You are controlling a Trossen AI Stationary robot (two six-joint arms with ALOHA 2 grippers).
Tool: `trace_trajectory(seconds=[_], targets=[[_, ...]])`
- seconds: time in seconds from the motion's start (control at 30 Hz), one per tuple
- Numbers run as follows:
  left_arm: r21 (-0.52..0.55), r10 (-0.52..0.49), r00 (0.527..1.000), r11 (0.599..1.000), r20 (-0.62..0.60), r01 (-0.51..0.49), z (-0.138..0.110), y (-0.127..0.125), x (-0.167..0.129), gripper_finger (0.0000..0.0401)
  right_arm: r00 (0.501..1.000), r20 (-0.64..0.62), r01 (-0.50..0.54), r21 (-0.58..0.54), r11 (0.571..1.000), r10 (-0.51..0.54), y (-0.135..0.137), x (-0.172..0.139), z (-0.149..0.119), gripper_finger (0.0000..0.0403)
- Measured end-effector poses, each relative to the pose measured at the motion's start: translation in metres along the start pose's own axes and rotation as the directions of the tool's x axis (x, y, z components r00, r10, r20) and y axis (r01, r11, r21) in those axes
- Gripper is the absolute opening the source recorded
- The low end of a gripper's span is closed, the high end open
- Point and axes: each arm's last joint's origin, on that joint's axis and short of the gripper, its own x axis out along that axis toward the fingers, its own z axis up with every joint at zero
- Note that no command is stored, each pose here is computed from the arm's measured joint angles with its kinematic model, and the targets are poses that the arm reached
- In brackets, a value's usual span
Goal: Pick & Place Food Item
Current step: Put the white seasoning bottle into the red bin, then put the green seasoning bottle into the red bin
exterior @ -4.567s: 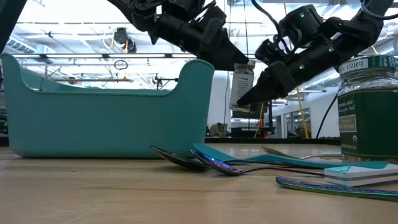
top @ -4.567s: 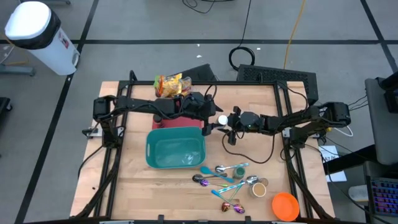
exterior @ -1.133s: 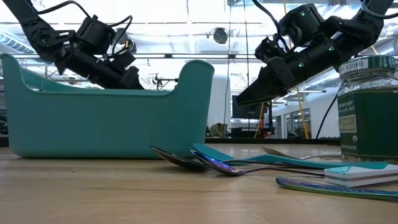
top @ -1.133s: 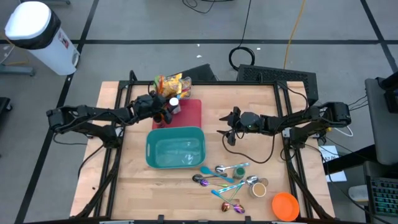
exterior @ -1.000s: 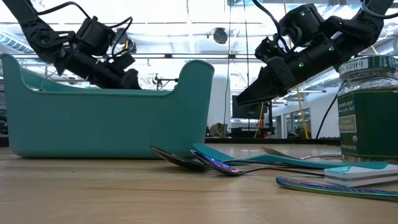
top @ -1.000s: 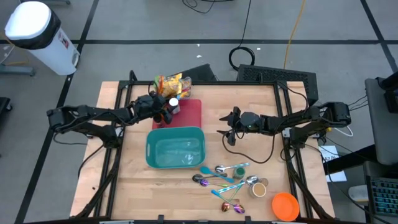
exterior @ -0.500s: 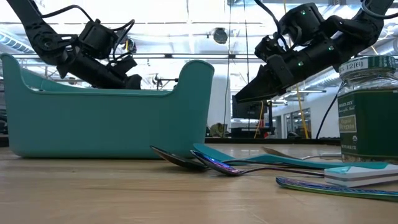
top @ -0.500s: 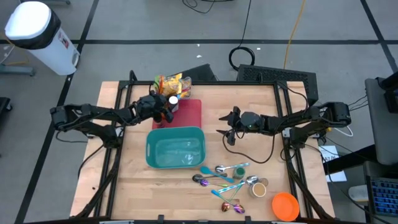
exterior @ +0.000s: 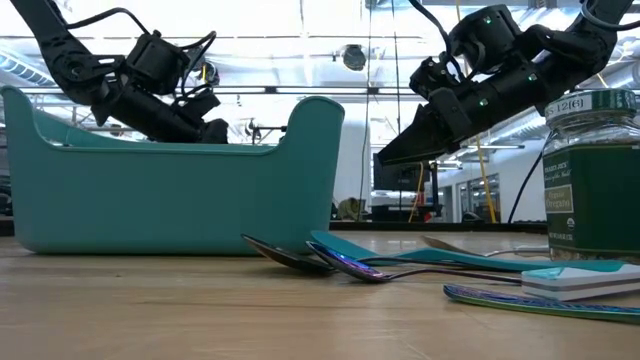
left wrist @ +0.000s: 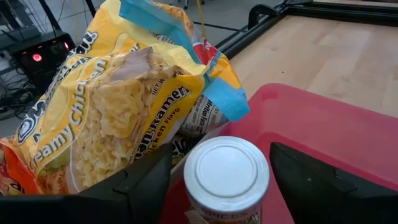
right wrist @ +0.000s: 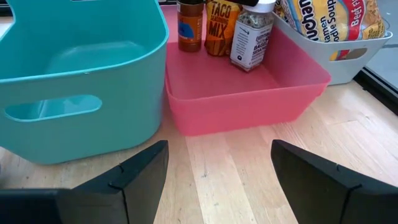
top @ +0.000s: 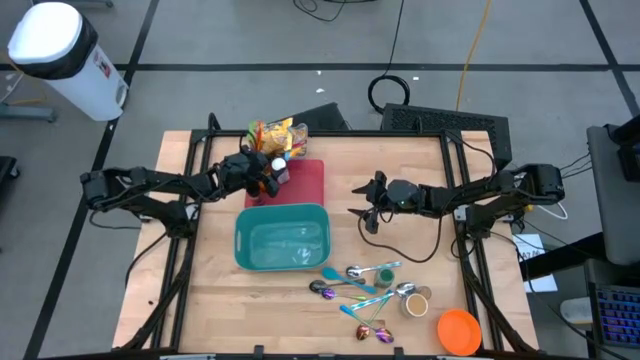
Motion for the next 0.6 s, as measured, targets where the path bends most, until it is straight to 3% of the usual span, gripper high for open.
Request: trace_trajectory(seconds=[0.6], targets=[[-0.023,-0.046,0.992,0.999,0.120,0.049,0.019,0.002,-0.016,0.0285,1.000,0.000,-0.001,0.000,1.000,0.001,0.000,0.000,0.000,0.0277]])
